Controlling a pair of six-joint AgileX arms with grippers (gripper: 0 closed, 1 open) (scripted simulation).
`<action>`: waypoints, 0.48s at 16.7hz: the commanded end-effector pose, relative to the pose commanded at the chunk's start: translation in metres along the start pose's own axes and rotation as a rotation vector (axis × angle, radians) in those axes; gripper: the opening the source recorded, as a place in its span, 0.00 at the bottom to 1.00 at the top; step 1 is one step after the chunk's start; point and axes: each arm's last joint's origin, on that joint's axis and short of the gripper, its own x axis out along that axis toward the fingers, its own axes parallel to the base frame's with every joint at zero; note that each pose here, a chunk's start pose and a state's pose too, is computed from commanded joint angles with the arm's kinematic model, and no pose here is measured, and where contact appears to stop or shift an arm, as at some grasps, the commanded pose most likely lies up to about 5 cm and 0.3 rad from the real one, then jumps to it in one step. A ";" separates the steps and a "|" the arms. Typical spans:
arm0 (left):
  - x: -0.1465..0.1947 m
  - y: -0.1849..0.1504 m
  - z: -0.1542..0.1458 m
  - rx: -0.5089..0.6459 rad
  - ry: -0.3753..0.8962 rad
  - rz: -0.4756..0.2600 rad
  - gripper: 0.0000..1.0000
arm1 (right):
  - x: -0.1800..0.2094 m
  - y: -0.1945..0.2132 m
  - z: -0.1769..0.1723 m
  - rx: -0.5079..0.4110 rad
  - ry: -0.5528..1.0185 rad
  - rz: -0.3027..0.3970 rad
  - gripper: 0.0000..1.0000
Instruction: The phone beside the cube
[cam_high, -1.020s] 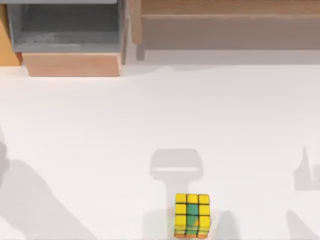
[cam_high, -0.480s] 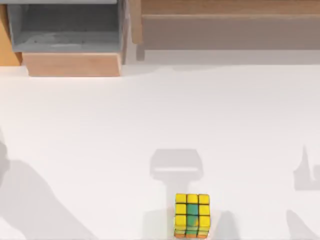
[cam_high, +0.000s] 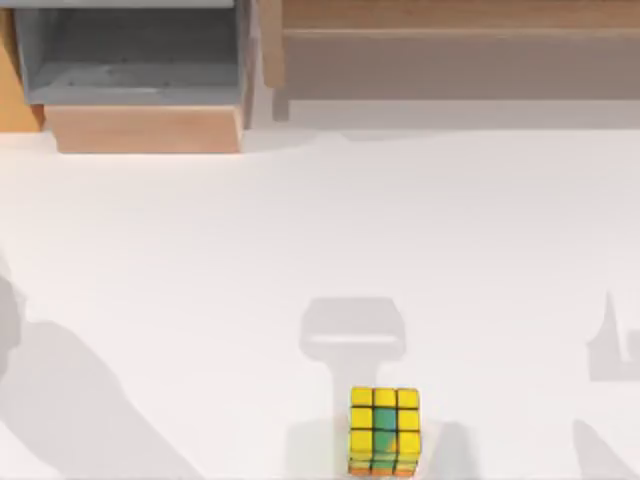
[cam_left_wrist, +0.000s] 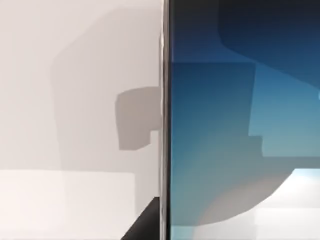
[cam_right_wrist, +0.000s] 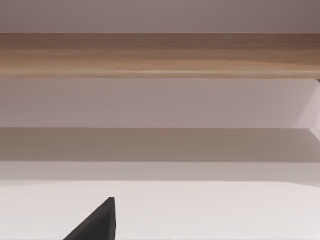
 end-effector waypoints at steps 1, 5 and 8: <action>0.000 0.000 0.000 0.000 0.000 0.000 0.00 | 0.000 0.000 0.000 0.000 0.000 0.000 1.00; -0.033 -0.002 0.014 0.009 -0.046 0.088 0.00 | 0.000 0.000 0.000 0.000 0.000 0.000 1.00; -0.066 -0.017 0.035 0.019 -0.101 0.156 0.00 | 0.000 0.000 0.000 0.000 0.000 0.000 1.00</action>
